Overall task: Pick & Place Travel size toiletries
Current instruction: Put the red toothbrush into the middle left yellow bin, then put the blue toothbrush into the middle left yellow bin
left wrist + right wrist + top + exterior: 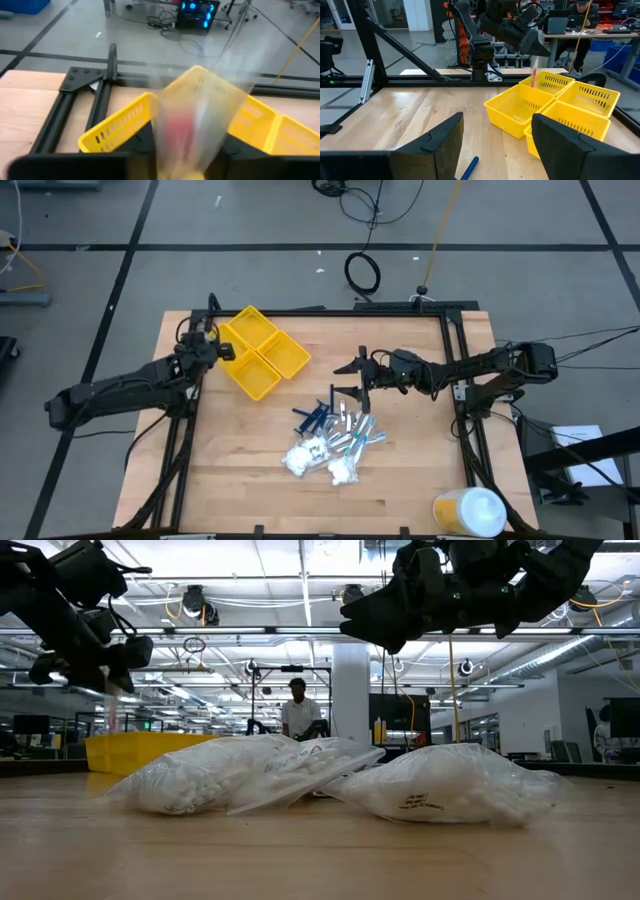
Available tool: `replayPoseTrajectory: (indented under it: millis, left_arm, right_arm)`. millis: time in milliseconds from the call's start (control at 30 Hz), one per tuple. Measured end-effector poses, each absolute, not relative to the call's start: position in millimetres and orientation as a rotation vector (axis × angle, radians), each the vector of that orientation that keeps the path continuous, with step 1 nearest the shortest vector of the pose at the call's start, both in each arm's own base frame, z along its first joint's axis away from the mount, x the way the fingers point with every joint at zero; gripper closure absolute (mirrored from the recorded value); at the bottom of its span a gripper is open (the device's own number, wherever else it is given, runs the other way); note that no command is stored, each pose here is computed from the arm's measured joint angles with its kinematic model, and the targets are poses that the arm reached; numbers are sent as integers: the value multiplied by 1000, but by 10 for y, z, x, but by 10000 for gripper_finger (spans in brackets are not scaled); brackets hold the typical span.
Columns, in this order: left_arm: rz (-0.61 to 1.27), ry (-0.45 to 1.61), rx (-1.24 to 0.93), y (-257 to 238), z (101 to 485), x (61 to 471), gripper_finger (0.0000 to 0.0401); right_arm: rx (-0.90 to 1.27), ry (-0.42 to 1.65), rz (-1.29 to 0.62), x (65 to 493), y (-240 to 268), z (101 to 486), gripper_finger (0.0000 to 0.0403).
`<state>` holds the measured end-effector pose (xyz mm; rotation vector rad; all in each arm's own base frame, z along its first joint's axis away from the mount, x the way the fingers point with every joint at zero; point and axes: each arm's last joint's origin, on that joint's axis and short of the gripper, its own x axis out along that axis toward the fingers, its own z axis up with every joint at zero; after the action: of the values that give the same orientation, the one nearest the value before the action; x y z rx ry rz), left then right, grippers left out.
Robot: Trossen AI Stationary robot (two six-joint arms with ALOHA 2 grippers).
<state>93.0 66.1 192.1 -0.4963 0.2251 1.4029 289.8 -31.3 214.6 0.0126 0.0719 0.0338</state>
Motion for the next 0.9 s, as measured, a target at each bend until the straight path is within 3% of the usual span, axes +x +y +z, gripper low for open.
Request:
replayPoseTrajectory:
  millis: [200,433,700,900]
  left_arm:
    - [1393,247,-486,695,1928,924,173]
    - [1250,245,-313,729,2260,1008,105]
    - [1035,191,-388,676,2492,1079,88]
    - [767,262,-436,569,2459,1216,99]
  right_arm:
    - [1,72,34,2898,-313,2146,177]
    - [-2,72,32,2898,-313,2146,177]
    - [7,140,40,2893,-292,2080,177]
    - [-58,366,84,2881,37,1907,178]
